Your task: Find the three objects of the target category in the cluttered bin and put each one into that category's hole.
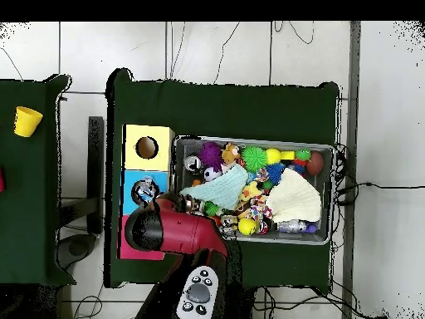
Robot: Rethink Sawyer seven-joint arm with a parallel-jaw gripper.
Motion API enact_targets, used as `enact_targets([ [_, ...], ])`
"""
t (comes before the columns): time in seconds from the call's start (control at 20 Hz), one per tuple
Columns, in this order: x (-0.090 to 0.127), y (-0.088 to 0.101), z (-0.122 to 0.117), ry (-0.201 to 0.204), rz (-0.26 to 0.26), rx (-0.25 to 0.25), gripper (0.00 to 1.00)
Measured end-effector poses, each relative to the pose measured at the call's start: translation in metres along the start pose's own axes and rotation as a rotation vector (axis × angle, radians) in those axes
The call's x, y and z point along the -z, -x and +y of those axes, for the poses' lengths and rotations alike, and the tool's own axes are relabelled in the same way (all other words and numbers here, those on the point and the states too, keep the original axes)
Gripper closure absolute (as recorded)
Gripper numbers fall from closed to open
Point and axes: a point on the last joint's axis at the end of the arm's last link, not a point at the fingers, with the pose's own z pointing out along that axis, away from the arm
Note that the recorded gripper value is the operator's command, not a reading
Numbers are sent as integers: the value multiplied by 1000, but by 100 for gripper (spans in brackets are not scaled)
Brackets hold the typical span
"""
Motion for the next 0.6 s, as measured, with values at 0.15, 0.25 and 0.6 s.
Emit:
enact_targets([
  [0.15,0,-4,-3,-20,7,7,0],
  [0.25,1,-6,-3,-27,12,10,0],
  [0.6,6,-14,-16,-62,52,7,0],
])
